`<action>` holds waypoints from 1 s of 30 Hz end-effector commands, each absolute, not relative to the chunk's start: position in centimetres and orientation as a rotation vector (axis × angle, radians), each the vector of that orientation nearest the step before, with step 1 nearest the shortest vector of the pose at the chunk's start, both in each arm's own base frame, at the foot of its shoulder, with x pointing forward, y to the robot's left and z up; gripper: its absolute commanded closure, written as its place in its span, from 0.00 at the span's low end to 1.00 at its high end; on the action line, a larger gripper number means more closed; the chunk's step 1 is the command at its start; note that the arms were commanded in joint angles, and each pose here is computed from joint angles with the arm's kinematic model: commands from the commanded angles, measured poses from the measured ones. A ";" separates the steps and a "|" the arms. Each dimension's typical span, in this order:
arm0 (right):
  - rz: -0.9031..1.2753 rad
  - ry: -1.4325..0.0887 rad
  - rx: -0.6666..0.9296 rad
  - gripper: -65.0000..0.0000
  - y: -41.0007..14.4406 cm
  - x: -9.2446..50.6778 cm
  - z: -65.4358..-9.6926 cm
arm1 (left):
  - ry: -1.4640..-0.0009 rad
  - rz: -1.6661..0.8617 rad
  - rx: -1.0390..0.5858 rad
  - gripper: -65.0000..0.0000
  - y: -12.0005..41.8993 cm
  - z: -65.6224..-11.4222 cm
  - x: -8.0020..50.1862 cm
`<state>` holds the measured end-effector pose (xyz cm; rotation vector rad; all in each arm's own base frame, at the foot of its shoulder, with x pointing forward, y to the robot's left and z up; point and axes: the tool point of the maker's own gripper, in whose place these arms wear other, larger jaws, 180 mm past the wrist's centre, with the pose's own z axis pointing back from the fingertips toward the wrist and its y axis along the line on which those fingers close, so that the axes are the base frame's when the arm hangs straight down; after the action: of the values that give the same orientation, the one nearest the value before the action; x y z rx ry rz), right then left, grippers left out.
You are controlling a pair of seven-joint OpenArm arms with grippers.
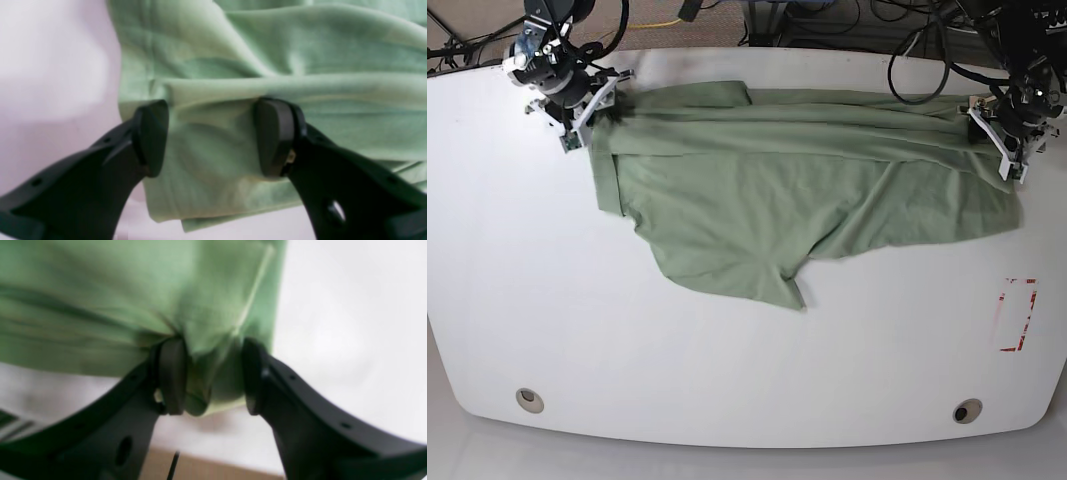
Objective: Fold the T-shirt properly
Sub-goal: 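Regrasp the folded edge with both grippers, then fold the shirt's hanging part over toward the grippers' folded edge with both grippers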
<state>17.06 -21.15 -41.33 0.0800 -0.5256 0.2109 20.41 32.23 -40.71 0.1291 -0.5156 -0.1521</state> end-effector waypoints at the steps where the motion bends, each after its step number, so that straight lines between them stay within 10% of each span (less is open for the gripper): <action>1: 0.198 -0.539 0.030 0.62 -22.4 16.6 -40.2 | -0.500 -0.182 0.148 0.40 32.3 -40.5 20.5; 11: 0.200 -0.579 0.058 0.33 -21.9 17.5 -38.4 | -0.665 -0.241 0.216 0.40 30.2 -35.2 23.3; 30: 0.233 -0.800 0.233 0.33 -19.5 32.3 -34.3 | -0.811 -0.124 0.276 0.41 33.3 -31.0 27.3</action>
<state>30.35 -18.95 -35.04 0.2301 -0.7667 0.2400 26.97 32.45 -31.82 0.2610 -0.7847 -0.1351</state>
